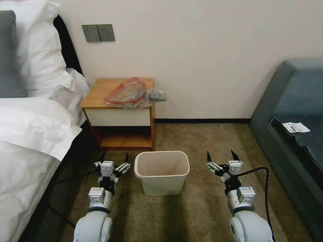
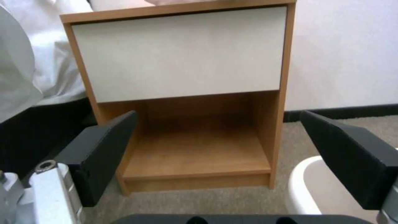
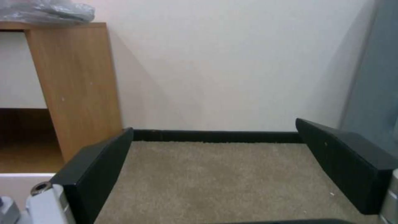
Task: Pick up the garbage bag from the table and place it over the trash can.
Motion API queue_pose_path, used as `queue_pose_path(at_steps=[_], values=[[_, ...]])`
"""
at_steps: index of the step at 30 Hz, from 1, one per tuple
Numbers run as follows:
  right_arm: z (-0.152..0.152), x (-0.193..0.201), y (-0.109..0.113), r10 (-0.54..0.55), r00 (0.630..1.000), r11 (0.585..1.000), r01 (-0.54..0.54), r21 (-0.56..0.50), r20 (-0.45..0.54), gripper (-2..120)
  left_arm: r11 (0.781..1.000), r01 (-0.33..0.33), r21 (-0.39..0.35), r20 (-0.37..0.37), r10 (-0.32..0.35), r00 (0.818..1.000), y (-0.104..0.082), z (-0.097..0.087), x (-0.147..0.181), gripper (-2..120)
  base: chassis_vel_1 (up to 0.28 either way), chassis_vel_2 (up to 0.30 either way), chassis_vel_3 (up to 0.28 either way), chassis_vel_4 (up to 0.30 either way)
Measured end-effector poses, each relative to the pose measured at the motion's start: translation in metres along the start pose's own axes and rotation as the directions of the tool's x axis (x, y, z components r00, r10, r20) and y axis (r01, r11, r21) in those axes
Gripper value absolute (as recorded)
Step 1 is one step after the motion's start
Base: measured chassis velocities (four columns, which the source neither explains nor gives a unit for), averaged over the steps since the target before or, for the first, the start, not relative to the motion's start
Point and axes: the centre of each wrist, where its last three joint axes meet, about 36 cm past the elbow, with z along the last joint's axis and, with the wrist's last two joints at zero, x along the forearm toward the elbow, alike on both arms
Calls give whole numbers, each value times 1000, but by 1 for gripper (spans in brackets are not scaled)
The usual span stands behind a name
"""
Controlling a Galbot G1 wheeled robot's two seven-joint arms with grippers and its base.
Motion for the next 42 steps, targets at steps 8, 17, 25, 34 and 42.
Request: queue_pose_path(at_steps=[8, 17, 25, 34, 42], values=[[0, 0, 0, 0, 1000, 1000, 0, 0, 0, 100, 1000, 0, 0, 0, 0, 1000, 0, 0, 0, 98, 0, 0, 0, 0], [0, 0, 0, 0, 1000, 1000, 0, 0, 0, 100, 1000, 0, 0, 0, 0, 1000, 0, 0, 0, 98, 0, 0, 0, 0], [0, 0, 0, 0, 1000, 1000, 0, 0, 0, 100, 1000, 0, 0, 0, 0, 1000, 0, 0, 0, 98, 0, 0, 0, 0], [0, 0, 0, 0, 1000, 1000, 0, 0, 0, 100, 1000, 0, 0, 0, 0, 1000, 0, 0, 0, 98, 0, 0, 0, 0], [0, 0, 0, 0, 1000, 1000, 0, 0, 0, 100, 1000, 0, 0, 0, 0, 1000, 0, 0, 0, 98, 0, 0, 0, 0]])
